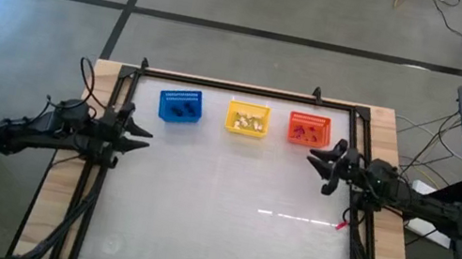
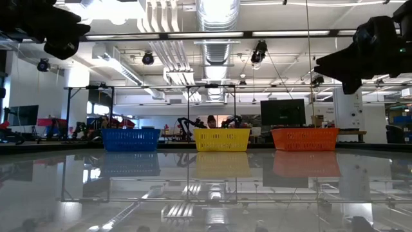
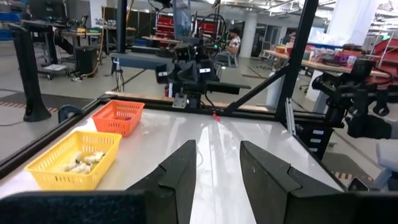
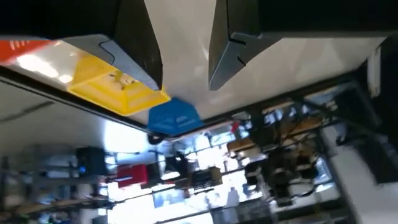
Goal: Sort Halloween decoration
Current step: Return to Home Position
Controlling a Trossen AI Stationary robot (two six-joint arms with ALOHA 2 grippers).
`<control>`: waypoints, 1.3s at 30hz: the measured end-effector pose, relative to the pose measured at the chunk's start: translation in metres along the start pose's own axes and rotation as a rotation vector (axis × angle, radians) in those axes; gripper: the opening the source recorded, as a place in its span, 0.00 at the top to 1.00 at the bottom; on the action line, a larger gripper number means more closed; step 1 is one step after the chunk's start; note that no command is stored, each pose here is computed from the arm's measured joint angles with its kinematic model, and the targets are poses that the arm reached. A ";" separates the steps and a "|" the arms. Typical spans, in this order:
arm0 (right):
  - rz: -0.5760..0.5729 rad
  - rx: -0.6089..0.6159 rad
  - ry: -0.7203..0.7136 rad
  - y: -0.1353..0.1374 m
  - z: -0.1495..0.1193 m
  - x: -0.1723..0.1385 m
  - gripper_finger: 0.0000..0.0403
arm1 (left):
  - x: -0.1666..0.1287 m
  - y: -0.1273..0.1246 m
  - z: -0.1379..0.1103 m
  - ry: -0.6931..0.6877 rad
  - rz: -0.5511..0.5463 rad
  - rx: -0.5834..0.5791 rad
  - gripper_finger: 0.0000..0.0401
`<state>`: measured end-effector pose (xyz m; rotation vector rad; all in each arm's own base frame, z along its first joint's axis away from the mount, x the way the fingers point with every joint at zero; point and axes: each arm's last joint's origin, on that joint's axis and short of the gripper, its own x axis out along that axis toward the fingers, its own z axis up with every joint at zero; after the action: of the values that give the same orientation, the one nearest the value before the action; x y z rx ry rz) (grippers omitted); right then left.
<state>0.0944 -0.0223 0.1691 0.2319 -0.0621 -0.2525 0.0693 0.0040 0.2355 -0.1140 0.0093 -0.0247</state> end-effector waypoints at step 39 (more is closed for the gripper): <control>0.046 -0.046 0.044 0.001 -0.003 0.002 0.69 | 0.026 0.009 -0.054 -0.113 -0.062 -0.040 0.73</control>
<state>0.0966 -0.0212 0.1663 0.1900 -0.0184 -0.2028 0.0950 0.0056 0.1804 -0.1555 -0.1069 -0.0805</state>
